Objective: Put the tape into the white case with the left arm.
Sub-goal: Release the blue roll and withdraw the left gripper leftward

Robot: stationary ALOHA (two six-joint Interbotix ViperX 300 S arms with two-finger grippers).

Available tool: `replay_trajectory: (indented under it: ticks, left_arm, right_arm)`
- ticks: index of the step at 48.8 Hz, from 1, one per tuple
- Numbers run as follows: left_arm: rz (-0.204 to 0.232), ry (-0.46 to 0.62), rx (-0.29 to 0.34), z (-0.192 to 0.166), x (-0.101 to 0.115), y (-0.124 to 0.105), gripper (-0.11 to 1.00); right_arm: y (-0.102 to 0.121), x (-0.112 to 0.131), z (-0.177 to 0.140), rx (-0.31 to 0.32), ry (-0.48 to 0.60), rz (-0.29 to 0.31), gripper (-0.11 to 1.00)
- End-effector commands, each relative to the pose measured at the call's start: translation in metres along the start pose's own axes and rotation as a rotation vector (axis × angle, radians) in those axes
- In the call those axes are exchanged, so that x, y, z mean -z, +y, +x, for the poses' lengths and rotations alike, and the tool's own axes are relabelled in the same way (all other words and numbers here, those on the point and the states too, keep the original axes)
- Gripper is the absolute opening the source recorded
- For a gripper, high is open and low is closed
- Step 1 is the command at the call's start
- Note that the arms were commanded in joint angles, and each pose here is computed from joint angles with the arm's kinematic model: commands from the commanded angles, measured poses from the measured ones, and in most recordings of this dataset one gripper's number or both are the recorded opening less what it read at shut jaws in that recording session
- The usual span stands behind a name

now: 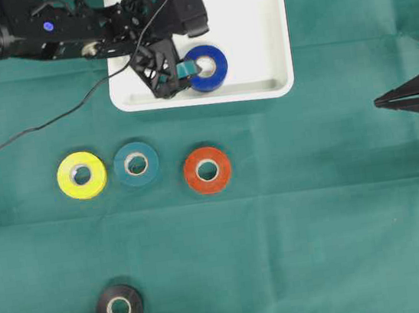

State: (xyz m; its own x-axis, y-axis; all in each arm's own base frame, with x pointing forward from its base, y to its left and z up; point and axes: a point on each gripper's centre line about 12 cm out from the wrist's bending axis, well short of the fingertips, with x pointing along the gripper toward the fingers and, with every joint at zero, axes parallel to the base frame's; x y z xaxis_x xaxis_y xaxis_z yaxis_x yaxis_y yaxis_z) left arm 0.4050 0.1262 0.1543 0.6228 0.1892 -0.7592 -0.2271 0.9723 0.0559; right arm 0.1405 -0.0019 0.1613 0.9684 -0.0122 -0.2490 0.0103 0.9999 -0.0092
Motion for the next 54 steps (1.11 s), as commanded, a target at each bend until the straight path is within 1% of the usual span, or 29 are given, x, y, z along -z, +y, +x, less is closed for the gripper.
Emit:
replay_trajectory:
  ticks: [1,5,29,37,47,54]
  left_arm:
    - [0.005,-0.054,-0.001,-0.024,-0.01,-0.002,0.89]
    - [0.004,-0.054,-0.002,-0.034,-0.002,-0.002,0.89]
    - [0.009,0.002,0.009,-0.077,0.065,-0.011,0.89]
    - [0.009,-0.002,0.01,-0.091,0.081,-0.013,0.88]
    - [0.033,-0.012,0.029,-0.107,0.098,-0.023,0.88]
    - [0.038,-0.009,0.033,-0.115,0.113,-0.025,0.88]
  right_arm:
    - [0.0,-0.004,0.001,0.001,-0.008,0.0,-0.1]
    - [0.0,-0.004,0.001,0.001,-0.008,0.0,-0.1]
    - [0.0,-0.002,0.001,0.001,-0.006,0.0,-0.1]
    - [0.0,-0.003,0.001,0.001,-0.008,0.0,-0.1]
    - [0.0,-0.002,0.001,0.001,-0.006,0.0,-0.1]
    - [0.0,-0.002,0.001,0.001,-0.006,0.0,-0.1]
